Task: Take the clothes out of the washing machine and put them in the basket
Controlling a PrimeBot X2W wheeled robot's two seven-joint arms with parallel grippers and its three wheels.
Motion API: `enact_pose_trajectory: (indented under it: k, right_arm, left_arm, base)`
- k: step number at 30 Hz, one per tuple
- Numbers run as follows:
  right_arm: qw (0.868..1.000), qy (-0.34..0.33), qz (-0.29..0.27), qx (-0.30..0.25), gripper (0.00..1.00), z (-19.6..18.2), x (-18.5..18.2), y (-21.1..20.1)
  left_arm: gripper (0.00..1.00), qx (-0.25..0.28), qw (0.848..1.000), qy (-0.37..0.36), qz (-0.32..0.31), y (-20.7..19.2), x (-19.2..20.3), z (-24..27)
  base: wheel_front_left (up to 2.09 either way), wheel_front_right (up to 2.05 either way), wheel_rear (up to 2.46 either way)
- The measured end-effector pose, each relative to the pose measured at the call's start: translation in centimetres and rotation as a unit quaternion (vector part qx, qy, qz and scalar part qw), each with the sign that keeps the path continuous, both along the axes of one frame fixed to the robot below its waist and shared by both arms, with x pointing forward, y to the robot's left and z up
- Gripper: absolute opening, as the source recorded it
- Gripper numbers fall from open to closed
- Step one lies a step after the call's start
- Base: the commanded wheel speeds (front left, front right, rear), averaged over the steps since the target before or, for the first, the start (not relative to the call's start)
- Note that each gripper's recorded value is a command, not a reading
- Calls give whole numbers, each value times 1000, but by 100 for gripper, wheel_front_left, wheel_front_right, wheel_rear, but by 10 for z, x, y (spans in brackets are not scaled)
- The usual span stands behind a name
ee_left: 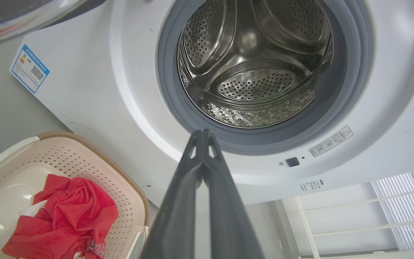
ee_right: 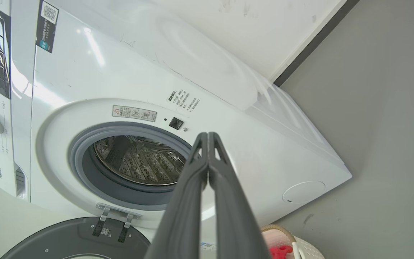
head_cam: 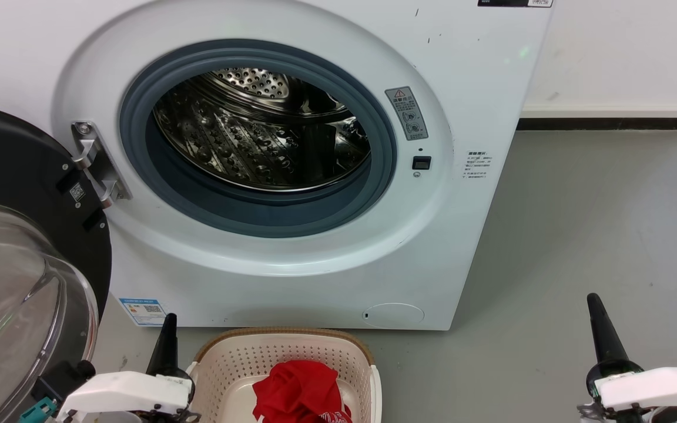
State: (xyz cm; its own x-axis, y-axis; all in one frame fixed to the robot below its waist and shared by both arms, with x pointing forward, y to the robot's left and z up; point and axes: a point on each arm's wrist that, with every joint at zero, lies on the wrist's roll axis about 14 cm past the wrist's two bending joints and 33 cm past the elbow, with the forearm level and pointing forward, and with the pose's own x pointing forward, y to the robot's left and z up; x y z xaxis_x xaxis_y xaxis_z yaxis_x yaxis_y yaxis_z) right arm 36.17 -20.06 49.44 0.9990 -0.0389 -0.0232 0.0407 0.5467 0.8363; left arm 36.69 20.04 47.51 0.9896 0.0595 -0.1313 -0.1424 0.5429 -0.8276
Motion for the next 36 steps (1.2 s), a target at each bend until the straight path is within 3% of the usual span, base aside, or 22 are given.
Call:
enact_pose_trajectory:
  k: [36]
  right_arm:
    - [984,-3,6,177,0,4,16,0]
  left_arm:
    - [0,-179,983,-34,-3,-1,12,15]
  base:
    - [0,0,0]
